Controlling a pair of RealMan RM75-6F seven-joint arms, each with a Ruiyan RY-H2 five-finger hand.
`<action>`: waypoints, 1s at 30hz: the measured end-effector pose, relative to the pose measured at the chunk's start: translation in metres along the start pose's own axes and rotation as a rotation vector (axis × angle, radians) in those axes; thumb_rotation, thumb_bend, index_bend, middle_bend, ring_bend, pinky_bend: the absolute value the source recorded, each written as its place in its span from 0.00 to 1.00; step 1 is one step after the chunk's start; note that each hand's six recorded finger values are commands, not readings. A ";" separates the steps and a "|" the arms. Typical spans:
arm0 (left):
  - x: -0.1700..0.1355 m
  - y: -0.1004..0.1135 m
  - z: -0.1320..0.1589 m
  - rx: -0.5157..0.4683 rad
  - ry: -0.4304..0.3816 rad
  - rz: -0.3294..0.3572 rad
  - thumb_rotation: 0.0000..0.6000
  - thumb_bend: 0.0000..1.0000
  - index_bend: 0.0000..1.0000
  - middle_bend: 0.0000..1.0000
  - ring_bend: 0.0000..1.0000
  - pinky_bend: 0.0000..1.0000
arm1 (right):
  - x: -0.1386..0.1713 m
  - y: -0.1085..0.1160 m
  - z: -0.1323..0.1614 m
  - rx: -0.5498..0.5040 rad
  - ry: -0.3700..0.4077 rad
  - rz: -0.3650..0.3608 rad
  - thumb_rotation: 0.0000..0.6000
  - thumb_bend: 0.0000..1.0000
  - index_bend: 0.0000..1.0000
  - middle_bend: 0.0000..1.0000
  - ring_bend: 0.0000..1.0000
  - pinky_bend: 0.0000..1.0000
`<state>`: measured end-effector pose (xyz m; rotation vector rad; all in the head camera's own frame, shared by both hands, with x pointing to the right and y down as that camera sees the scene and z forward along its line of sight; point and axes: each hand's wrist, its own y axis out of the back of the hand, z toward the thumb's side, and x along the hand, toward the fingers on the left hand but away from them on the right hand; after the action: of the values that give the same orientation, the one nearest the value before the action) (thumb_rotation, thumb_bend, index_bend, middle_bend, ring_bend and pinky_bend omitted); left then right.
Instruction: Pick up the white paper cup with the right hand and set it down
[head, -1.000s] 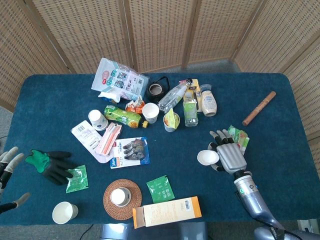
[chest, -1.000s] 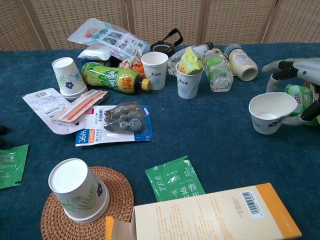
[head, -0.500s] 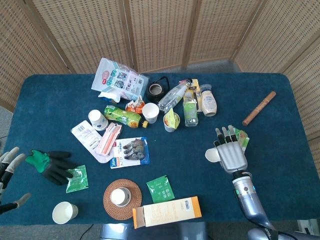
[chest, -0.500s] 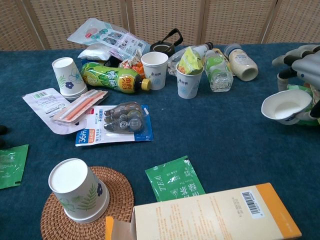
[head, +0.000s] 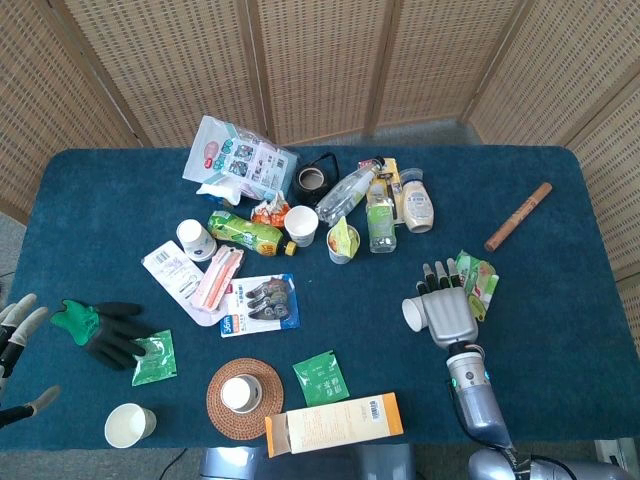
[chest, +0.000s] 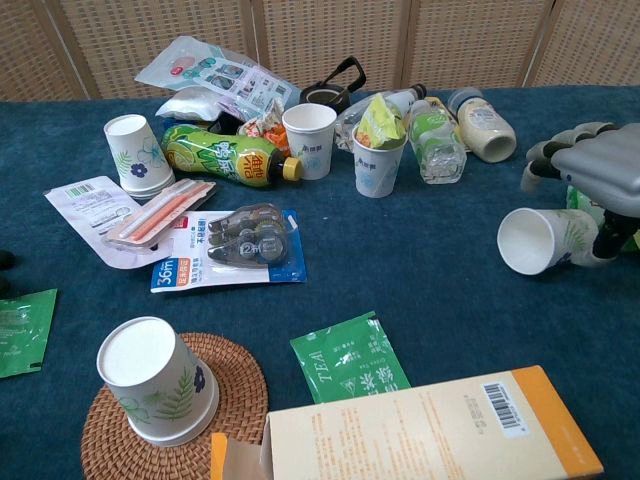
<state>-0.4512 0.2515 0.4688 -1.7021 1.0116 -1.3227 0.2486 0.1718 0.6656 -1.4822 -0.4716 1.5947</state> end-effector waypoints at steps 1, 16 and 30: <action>0.000 0.000 0.000 0.000 0.000 0.000 1.00 0.22 0.00 0.00 0.00 0.00 | 0.001 0.000 0.001 -0.013 0.008 0.004 1.00 0.18 0.09 0.00 0.00 0.00; -0.001 -0.001 0.001 0.003 -0.001 -0.002 1.00 0.22 0.00 0.00 0.00 0.00 | -0.002 0.000 -0.007 -0.169 0.124 0.069 1.00 0.17 0.19 0.00 0.00 0.00; 0.001 -0.004 0.002 0.010 0.000 -0.009 1.00 0.22 0.00 0.00 0.00 0.00 | -0.031 -0.011 -0.048 -0.205 0.160 0.083 1.00 0.17 0.24 0.00 0.00 0.00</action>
<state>-0.4488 0.2526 0.4719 -1.7006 0.9971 -1.3314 0.2943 0.1395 0.6819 -1.7897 -0.4982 1.5114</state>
